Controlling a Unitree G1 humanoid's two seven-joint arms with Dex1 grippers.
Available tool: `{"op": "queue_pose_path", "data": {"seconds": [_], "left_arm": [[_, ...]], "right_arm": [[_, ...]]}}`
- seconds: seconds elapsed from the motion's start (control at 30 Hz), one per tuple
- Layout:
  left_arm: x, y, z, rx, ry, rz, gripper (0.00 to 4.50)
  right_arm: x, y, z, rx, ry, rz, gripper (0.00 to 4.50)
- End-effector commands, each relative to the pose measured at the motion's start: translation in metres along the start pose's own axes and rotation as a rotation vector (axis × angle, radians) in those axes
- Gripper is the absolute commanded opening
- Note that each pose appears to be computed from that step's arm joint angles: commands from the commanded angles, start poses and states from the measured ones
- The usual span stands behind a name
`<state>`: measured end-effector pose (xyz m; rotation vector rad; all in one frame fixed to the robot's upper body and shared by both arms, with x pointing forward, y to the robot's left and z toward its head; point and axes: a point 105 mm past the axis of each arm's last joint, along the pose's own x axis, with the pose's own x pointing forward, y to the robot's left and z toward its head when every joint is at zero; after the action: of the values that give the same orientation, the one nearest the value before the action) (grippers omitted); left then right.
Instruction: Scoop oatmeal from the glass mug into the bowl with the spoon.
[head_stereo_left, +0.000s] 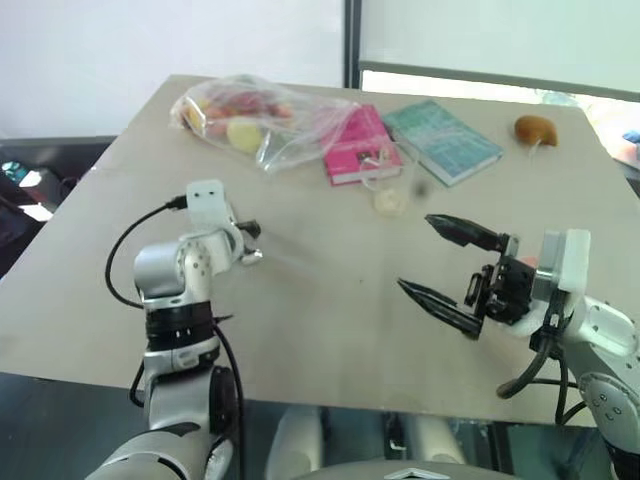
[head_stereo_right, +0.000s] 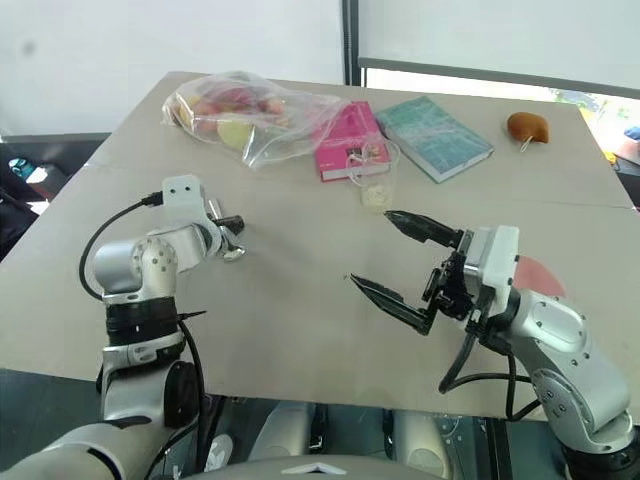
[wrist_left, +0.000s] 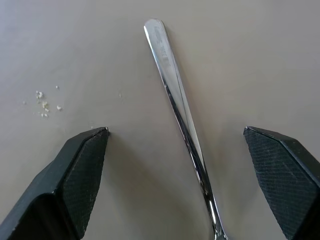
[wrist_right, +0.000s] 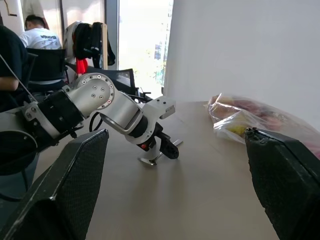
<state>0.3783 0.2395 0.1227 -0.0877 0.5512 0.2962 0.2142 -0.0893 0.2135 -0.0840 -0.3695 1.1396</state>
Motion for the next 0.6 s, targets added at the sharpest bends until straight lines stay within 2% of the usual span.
{"op": "queue_pose_path", "data": {"seconds": [0.03,0.07,0.27,0.3,0.43,0.6], "left_arm": [[0.008,0.0,-0.019,-0.022,0.103,0.033,3.32],[0.008,0.001,-0.021,-0.018,0.117,0.052,3.01],[0.009,0.014,-0.029,-0.082,0.15,0.14,0.3],[0.009,0.014,-0.029,-0.098,0.154,0.139,0.04],[0.006,0.009,-0.013,-0.116,0.076,0.102,0.04],[-0.009,0.005,0.03,-0.115,-0.217,0.027,0.04]], "right_arm": [[0.0,0.0,0.002,-0.037,-0.004,0.014,4.5],[-0.001,0.0,0.001,-0.039,0.0,0.015,4.5],[-0.001,-0.007,-0.004,-0.023,0.01,-0.017,4.5],[-0.001,-0.009,-0.005,-0.011,0.017,-0.03,4.5],[0.0,-0.021,-0.01,0.016,0.028,-0.105,4.5],[0.007,-0.046,-0.007,-0.011,0.035,-0.221,4.5]]}}
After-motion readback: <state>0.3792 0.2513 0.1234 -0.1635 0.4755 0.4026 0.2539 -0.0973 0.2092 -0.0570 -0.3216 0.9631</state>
